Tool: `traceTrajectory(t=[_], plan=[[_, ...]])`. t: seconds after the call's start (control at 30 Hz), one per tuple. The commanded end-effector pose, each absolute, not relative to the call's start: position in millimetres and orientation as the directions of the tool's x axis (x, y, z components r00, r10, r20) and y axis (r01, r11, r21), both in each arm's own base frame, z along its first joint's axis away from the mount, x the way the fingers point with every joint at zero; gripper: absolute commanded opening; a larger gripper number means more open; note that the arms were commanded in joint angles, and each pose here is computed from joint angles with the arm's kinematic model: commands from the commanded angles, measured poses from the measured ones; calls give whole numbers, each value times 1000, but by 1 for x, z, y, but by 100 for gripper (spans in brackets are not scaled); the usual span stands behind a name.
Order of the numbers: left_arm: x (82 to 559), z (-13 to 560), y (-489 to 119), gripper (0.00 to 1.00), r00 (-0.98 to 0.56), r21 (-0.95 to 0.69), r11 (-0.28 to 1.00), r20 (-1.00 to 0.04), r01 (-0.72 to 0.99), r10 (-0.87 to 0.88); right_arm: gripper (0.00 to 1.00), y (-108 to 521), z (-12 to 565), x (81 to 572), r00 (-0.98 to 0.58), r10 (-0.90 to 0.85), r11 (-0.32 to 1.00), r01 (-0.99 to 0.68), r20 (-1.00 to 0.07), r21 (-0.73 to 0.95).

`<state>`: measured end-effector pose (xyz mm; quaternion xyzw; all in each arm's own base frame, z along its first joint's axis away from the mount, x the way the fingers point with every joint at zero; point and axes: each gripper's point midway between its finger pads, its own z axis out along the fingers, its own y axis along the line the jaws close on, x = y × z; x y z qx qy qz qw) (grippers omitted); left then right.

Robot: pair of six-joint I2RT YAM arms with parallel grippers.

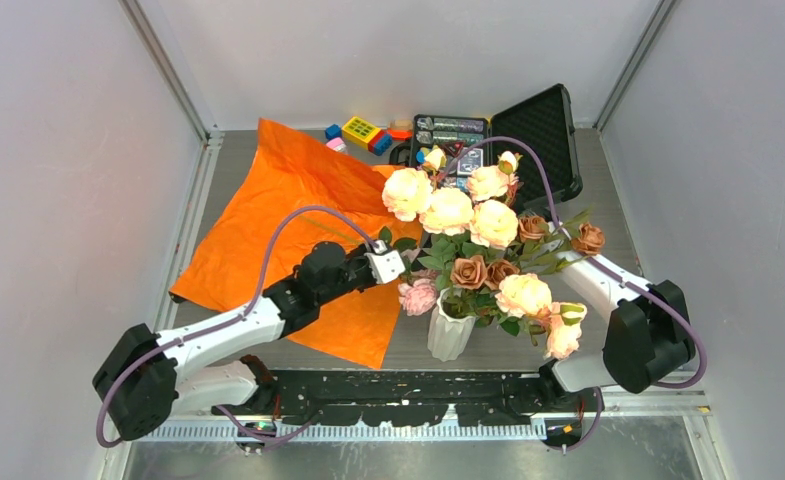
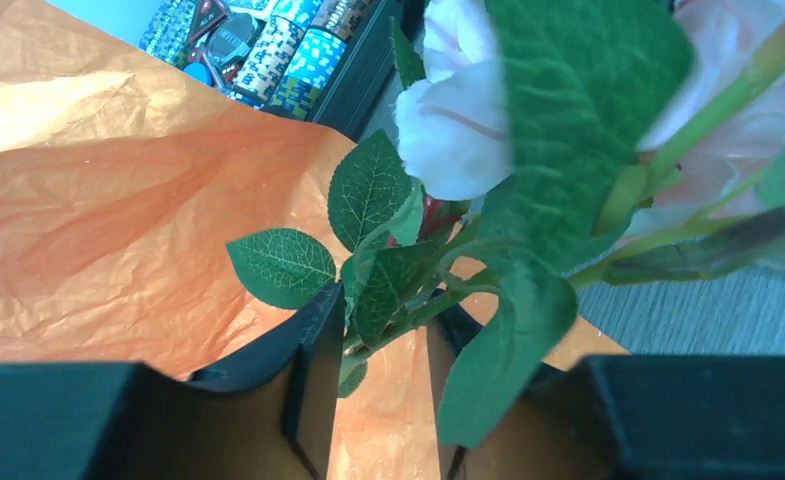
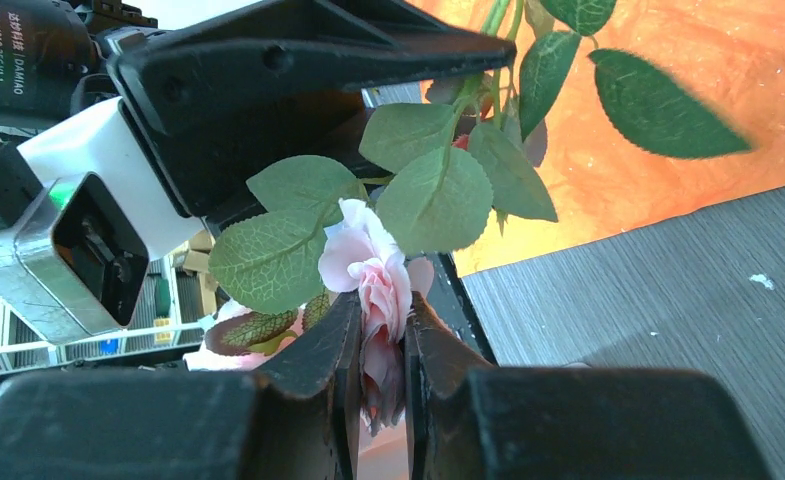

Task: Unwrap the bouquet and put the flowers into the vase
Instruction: Pick up the fake flower from the wrapping paper.

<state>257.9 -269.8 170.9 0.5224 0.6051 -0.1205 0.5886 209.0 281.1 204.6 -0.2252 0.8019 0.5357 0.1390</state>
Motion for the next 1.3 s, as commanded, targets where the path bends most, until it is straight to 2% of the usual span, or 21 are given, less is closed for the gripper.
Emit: traceTrajectory(t=[0.0, 0.1, 0.27, 0.47, 0.57, 0.67, 0.9, 1.27], plan=[[268, 193, -276, 31, 289, 517, 453, -828, 726, 480, 11, 286, 226, 205, -828, -225, 262, -559, -513, 787], [266, 189, -277, 20, 284, 519, 450, -824, 727, 491, 15, 286, 225, 207, -828, -220, 273, -560, -515, 783], [266, 186, -273, 0, 282, 546, 461, -804, 700, 524, 36, 286, 227, 211, -821, -193, 286, -571, -537, 770], [266, 195, -270, 0, 289, 539, 500, -820, 678, 493, 60, 283, 231, 223, -802, -127, 346, -587, -584, 732], [266, 201, -268, 0, 293, 524, 530, -838, 667, 460, 65, 283, 239, 231, -788, -72, 360, -592, -611, 721], [267, 208, -263, 0, 293, 519, 562, -846, 644, 446, 76, 279, 247, 244, -771, 10, 397, -581, -637, 710], [276, 215, -243, 0, 235, 467, 635, -877, 615, 418, 83, 257, 259, 290, -711, 187, 563, -488, -678, 667], [285, 237, -214, 0, 135, 253, 765, -967, 592, 215, 88, 219, 247, 320, -686, 320, 653, -340, -654, 676]])
